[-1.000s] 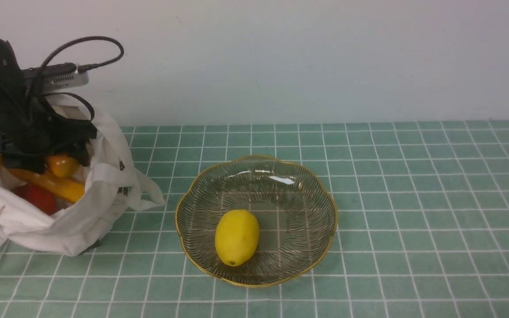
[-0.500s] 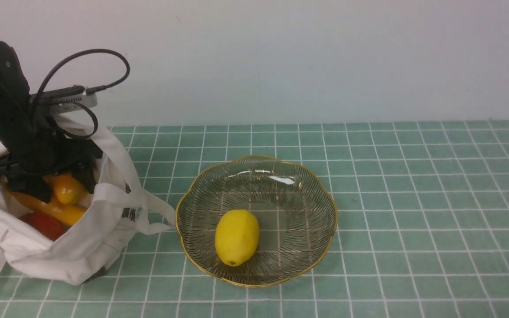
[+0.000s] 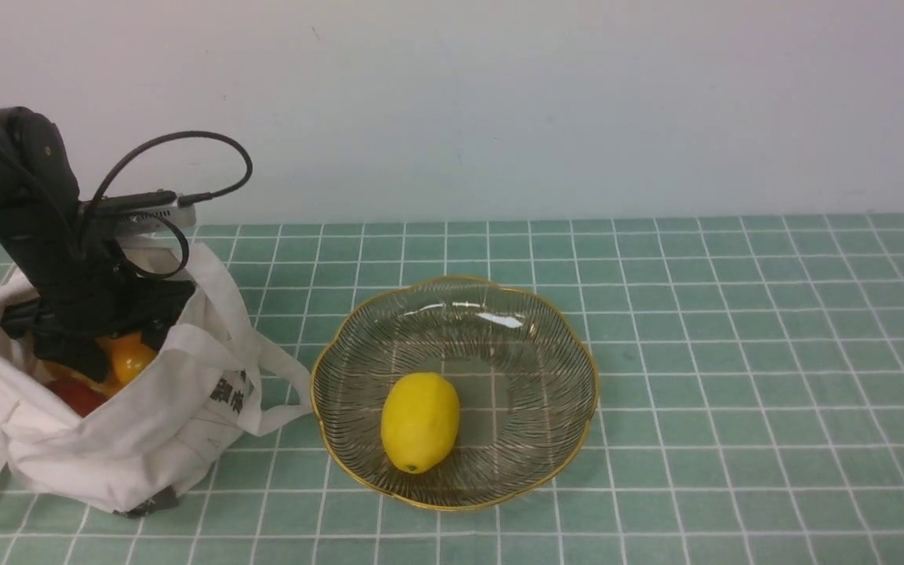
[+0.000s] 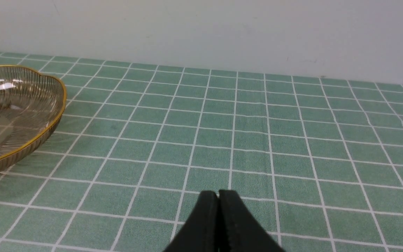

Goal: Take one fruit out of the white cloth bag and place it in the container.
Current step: 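Reach into the cloth bag and grasp the fruit inside with the left gripper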

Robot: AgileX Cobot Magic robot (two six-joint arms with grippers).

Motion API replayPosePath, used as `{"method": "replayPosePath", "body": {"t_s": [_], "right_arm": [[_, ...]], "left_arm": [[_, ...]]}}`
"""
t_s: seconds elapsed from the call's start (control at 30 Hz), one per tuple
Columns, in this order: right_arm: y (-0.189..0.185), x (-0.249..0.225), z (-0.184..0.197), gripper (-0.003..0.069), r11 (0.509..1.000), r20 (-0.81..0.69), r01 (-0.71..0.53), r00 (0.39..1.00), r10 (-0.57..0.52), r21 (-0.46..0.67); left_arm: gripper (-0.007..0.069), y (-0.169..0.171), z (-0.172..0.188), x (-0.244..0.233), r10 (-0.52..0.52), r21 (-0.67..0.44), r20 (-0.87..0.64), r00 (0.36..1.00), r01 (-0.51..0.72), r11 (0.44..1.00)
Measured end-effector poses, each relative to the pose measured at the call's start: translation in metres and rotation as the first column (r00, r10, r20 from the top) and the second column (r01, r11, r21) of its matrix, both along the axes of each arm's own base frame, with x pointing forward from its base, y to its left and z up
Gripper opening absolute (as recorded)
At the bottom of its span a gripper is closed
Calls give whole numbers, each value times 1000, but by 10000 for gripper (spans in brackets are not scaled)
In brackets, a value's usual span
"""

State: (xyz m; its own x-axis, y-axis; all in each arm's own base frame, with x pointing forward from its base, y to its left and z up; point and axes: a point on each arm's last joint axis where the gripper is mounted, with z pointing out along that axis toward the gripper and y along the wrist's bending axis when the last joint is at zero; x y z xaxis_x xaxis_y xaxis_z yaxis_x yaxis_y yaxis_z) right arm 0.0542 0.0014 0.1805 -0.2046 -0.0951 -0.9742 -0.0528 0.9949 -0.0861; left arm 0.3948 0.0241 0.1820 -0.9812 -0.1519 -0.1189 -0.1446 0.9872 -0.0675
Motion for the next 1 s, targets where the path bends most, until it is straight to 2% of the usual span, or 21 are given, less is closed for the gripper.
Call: {"method": "replayPosePath", "body": {"t_s": [0.53,0.83,1.0], "right_arm": [[0,0,0,-15,1000,0,0,1000,0,0],[0,0,0,-15,1000,0,0,1000,0,0],[0,0,0,-15,1000,0,0,1000,0,0]], "left_arm": [[532,1,0,10,2,12,105,994,-4,1000],[636,1,1,11,2,13,121,993,-4,1000],[639,1,2,12,2,15,134,991,-4,1000]]}}
